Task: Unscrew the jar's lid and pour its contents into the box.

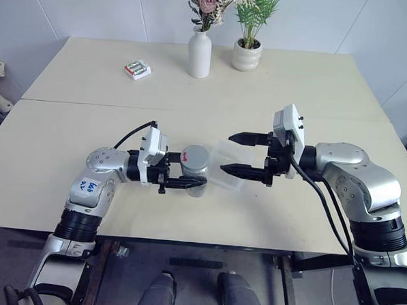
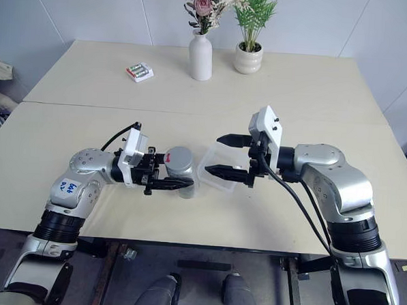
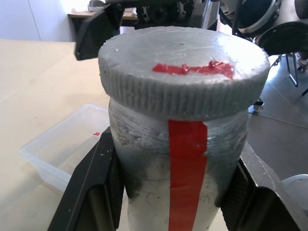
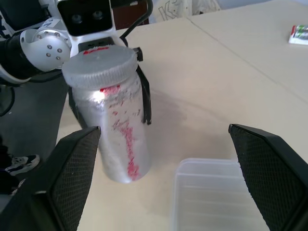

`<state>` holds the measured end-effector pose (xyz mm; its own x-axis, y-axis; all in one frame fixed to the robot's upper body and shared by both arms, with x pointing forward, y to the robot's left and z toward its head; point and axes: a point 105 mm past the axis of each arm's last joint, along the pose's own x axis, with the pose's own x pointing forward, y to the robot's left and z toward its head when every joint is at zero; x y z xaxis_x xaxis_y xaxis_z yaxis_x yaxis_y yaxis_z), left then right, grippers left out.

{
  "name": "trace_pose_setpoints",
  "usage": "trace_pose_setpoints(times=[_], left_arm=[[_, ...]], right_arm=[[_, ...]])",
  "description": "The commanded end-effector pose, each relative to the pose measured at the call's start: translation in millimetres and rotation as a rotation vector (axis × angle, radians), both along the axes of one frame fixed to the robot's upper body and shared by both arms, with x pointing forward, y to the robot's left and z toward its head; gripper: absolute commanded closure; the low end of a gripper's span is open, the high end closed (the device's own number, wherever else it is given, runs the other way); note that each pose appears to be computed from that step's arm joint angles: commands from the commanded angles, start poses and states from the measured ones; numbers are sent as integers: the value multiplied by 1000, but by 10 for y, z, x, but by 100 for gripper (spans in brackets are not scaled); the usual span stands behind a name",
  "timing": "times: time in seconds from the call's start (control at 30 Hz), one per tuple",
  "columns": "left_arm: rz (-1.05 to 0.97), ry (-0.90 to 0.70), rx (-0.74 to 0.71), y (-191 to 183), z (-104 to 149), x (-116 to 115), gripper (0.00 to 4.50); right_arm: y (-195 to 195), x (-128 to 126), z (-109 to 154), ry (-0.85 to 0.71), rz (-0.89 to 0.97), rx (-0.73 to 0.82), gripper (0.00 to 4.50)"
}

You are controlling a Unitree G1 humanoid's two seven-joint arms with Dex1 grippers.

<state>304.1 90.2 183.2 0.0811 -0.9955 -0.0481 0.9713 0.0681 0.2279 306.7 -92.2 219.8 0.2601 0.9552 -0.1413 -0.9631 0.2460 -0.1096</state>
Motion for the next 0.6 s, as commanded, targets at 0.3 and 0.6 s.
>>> trace_pose_setpoints(times=[0.3, 0.6], left_arm=[[-12, -29, -7, -2, 75, -29, 238], [-10, -29, -8, 0, 78, -22, 238]], right_arm=[[219, -198, 361, -77, 107, 98, 1], [456, -261, 360, -81, 174, 123, 1]])
